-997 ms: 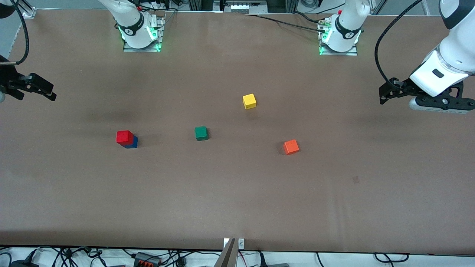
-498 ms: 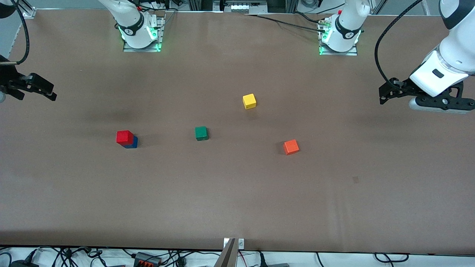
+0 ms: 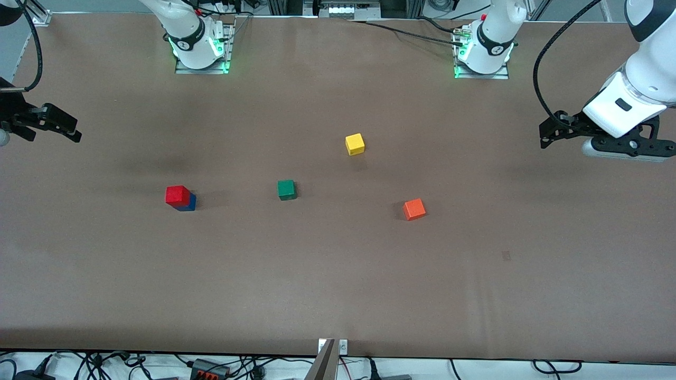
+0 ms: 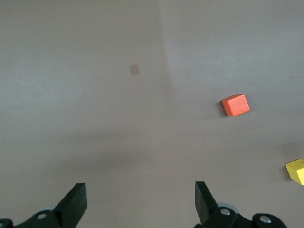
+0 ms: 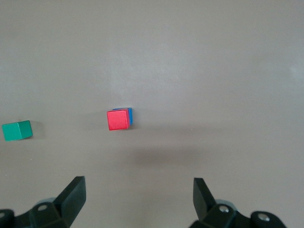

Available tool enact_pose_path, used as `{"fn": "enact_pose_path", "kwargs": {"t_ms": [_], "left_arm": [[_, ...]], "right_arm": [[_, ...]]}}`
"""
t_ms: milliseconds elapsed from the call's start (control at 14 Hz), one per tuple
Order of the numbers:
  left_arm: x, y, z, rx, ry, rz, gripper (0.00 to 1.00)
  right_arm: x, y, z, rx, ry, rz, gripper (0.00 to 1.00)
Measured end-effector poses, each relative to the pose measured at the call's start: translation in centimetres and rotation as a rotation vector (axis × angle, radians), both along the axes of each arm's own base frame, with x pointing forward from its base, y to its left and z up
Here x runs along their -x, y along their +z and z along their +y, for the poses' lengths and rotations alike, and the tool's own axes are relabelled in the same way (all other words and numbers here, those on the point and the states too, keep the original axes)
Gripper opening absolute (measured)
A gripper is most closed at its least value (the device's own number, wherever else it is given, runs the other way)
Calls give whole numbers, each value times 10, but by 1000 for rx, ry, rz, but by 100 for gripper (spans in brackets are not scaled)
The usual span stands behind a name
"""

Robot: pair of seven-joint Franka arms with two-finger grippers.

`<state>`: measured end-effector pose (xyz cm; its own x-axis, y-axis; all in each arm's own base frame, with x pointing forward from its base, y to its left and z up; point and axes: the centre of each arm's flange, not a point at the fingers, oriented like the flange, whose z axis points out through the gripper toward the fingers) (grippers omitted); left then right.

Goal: Pass red block to right arm, stack on blue

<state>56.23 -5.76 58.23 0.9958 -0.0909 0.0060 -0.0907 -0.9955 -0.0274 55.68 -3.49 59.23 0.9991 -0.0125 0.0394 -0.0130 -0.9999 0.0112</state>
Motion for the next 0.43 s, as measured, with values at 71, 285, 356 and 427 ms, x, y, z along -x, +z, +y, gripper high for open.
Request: {"fn": "enact_pose_path", "kwargs": {"t_ms": [71,285,356,427], "left_arm": [[0,0,0,0,0,0,100],[0,0,0,0,0,0,100],[0,0,0,0,0,0,100],[0,0,0,0,0,0,100]], "right_arm": [[0,0,0,0,0,1,100],[1,-1,0,0,0,6,100],[1,-1,0,0,0,6,100],[1,-1,0,0,0,6,100]]}}
